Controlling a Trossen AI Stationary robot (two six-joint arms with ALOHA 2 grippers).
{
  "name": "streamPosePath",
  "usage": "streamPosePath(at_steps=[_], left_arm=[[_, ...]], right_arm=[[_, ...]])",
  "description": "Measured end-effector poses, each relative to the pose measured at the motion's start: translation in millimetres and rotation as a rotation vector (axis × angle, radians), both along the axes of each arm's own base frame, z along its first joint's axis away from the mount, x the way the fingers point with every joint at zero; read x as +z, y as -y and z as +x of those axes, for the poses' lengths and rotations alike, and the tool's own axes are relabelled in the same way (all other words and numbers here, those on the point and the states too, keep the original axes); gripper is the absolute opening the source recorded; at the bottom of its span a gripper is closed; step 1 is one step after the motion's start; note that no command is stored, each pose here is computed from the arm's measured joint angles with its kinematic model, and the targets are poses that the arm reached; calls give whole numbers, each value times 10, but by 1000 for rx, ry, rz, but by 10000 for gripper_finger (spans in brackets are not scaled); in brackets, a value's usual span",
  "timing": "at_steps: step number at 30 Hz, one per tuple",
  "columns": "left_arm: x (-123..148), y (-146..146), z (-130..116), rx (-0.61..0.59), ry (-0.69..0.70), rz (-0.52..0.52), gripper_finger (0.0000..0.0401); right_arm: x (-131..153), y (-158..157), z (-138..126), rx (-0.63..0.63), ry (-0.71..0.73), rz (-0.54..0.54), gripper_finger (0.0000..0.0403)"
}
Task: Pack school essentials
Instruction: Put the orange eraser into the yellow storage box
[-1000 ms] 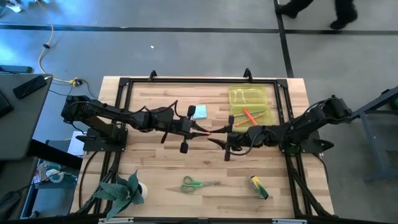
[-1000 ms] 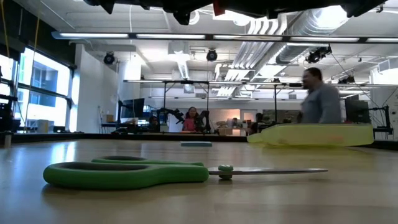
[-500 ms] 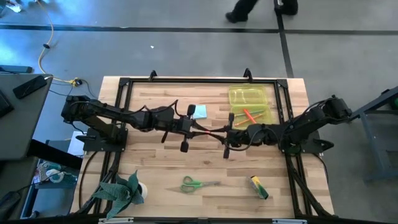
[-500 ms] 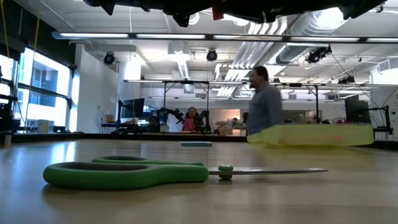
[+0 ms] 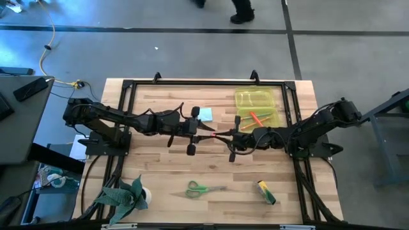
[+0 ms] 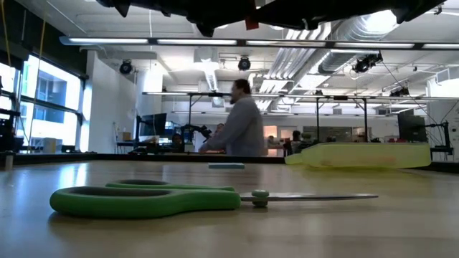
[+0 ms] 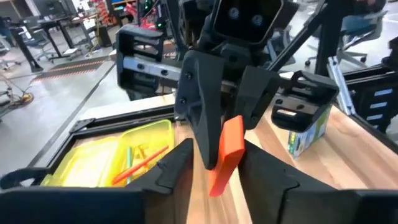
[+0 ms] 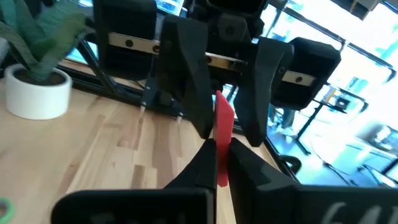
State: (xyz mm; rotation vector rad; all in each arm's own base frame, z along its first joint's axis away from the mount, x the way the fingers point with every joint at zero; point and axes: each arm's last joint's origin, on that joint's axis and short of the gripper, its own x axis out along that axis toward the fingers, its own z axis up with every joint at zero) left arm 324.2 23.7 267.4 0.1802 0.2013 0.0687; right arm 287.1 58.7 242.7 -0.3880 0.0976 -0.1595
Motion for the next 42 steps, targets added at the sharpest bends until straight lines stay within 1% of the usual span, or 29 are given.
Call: streamPosePath(at_steps=[8,12,15,19,21,25,29,34,36,39,42], left_arm=[[-14,-41,-10,142,-18,28,180],[-44,-51,-19,177,-51,36,205],[-45,-51,-37,179,-69,36,213],[-82,-49,-48,178,-109,37,213],[-97,-49,-53,177,-127,37,214],[-160,-47,-76,176,-196,39,214],[-221,-45,-103,174,-266,39,214],[-279,-43,-134,174,-334,40,214],[-295,-46,-145,183,-354,42,214],[-303,-48,-151,199,-361,33,214],[-302,-49,-150,201,-360,31,214]], right_arm=[[-37,27,-13,-88,-43,-19,5],[-34,54,-54,-160,-74,-28,6],[-31,70,-76,-201,-87,-24,6],[-21,92,-108,-265,-98,-28,6],[-19,115,-139,-323,-112,-26,6],[-23,227,-240,-479,-161,-10,6],[-34,431,-358,-596,-201,84,6],[-150,781,-480,-726,-299,232,7],[-210,930,-519,-745,-356,302,7],[-288,1141,-587,-748,-432,446,7],[-331,1293,-649,-732,-473,592,7]])
